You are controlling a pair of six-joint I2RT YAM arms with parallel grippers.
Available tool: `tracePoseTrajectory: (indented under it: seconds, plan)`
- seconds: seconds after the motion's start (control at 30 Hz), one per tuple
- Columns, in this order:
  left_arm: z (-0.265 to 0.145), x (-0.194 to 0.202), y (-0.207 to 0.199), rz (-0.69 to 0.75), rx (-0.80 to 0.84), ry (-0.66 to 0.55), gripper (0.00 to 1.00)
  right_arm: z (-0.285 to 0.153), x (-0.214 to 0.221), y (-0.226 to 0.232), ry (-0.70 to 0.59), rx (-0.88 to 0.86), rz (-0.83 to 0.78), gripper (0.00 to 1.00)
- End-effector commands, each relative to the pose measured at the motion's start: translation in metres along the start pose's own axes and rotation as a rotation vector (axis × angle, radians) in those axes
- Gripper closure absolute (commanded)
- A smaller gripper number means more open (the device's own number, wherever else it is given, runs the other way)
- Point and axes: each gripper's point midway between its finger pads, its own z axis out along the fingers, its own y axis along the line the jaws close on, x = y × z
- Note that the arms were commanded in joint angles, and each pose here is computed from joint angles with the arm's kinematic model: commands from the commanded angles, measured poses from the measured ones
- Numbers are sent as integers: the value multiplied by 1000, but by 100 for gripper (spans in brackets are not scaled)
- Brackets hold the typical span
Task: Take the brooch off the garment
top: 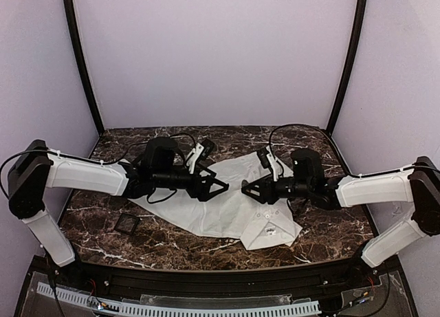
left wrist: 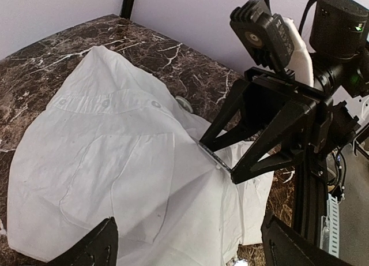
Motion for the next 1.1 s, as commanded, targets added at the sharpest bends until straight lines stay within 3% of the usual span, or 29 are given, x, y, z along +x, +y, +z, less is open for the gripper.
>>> tracePoseTrajectory:
  seconds: [0.0, 0.83, 1.0, 1.07]
  plan:
    - [8, 8, -27, 129, 37, 21, 12, -11, -10, 32, -44, -197, -34, 62]
    - [30, 27, -56, 193, 188, 50, 38, -24, -6, 50, -42, -342, -1, 62]
    - [32, 25, -60, 199, 211, 39, 57, -23, -5, 48, -36, -331, -5, 62]
    - [30, 25, -64, 202, 234, 34, 75, -23, -5, 47, -29, -325, -5, 62]
